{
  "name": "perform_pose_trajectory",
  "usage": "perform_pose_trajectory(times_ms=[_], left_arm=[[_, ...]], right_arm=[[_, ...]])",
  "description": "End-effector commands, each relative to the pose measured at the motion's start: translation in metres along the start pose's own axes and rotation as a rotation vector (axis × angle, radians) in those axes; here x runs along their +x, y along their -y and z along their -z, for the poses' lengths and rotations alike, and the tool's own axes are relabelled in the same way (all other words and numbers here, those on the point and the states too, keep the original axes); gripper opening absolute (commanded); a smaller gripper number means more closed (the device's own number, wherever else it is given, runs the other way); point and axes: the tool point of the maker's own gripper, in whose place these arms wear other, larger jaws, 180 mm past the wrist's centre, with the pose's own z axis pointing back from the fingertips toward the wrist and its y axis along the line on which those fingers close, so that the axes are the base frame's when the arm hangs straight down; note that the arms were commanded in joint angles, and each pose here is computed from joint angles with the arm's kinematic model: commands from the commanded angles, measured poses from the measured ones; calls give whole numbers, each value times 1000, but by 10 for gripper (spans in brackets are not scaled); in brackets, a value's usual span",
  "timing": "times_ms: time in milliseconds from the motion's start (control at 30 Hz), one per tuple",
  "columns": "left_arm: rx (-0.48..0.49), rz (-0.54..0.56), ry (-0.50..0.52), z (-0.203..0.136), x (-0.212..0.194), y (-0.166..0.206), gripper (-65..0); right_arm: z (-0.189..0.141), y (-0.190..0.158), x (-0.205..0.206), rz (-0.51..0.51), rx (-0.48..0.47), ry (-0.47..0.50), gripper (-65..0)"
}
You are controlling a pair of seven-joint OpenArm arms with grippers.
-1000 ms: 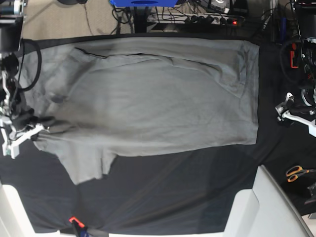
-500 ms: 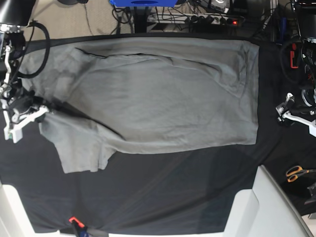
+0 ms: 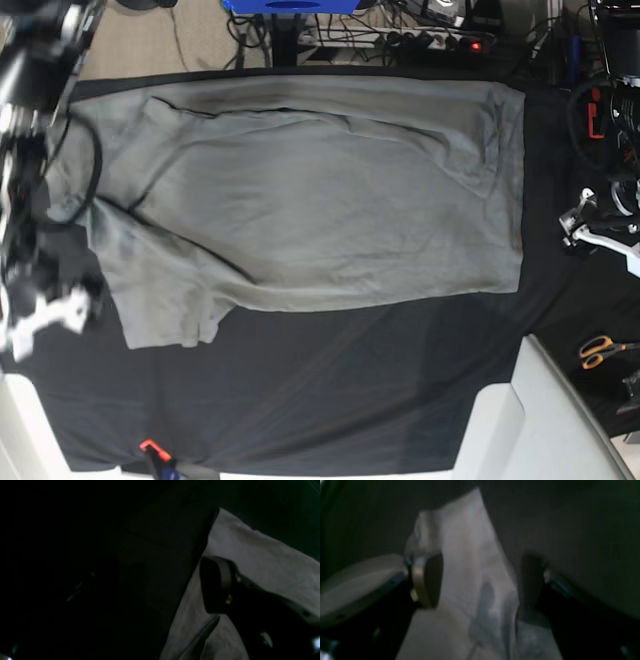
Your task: Fold the T-shirt properly
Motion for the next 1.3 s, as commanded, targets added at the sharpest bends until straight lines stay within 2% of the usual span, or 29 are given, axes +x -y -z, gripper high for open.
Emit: perform_pose_trajectory(times_ms=[0,133,267,367,467,700,1000,1100,1167,1267], left_arm=[[1,14,50,-6,21,-2,-171],[7,16,38,-6,15,-5,-171],[7,17,36,-6,14,-5,-171],[8,17,35,-6,14,-5,-171],[9,17,32,-6,13,-6,-171],[8,16,35,-6,14,-5,-171],[11,17,33,-6,14,-7,-171],[11,16,32,-6,13,-7,-171],[11,16,32,-6,13,-7,-171],[12,14,33,-5,14,-7,-171]], right_arm=[[7,7,18,-13,-13,35,-191],[45,23,26,-37,-45,28,-185],[77,41,15,-33,-98,3,-183],[93,41,4,-51,-83,-1,-183],[101,41,-9,-42,-84,-14,-186],[113,6,-34,-64,-34,-51,-186],[118,-18,-42,-61,3,-61,-188],[119,-27,-33,-69,24,-35,-189],[119,-31,-31,-72,30,-30,-213],[119,-31,-29,-73,31,-27,-326]])
